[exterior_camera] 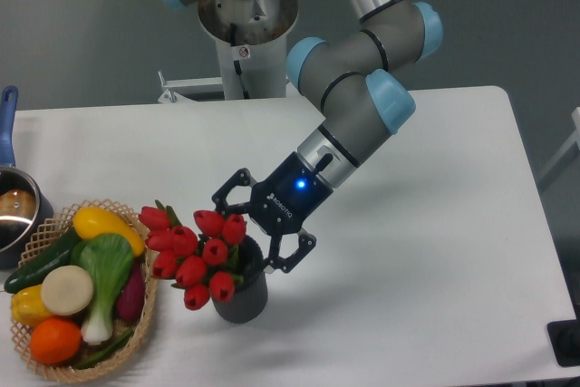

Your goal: Insert the flowers into the vase

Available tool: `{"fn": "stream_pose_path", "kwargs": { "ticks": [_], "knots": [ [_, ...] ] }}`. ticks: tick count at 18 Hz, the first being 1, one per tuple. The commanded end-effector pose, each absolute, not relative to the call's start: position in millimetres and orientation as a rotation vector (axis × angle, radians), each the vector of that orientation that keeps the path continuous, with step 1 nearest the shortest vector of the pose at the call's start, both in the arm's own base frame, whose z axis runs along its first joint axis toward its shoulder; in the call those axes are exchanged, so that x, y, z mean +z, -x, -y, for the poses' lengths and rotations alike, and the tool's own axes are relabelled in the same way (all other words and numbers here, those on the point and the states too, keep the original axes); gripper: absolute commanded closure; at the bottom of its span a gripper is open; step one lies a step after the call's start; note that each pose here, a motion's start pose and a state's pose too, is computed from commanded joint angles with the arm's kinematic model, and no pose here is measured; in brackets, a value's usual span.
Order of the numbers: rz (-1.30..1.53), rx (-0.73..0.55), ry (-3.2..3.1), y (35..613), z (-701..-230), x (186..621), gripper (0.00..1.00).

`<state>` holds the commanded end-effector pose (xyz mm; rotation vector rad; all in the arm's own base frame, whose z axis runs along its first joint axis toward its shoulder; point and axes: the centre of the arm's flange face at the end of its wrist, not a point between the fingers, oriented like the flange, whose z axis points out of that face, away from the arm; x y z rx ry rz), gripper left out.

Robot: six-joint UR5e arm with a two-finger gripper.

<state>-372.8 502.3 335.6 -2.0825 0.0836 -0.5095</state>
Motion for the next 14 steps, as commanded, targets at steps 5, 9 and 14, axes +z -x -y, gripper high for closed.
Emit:
{"fn": "stream_pose_path", "kwargs": {
  "ticks": [5, 9, 14],
  "knots": [
    [-0.034, -0.449, 2.118, 387.5, -478.5, 341.0, 0.00],
    [0.015, -0.412, 2.125, 402.5, -456.0, 344.1, 0.00],
    [0.067, -0.362, 2.117, 429.2, -432.1, 350.1, 0.00]
  ]
}}
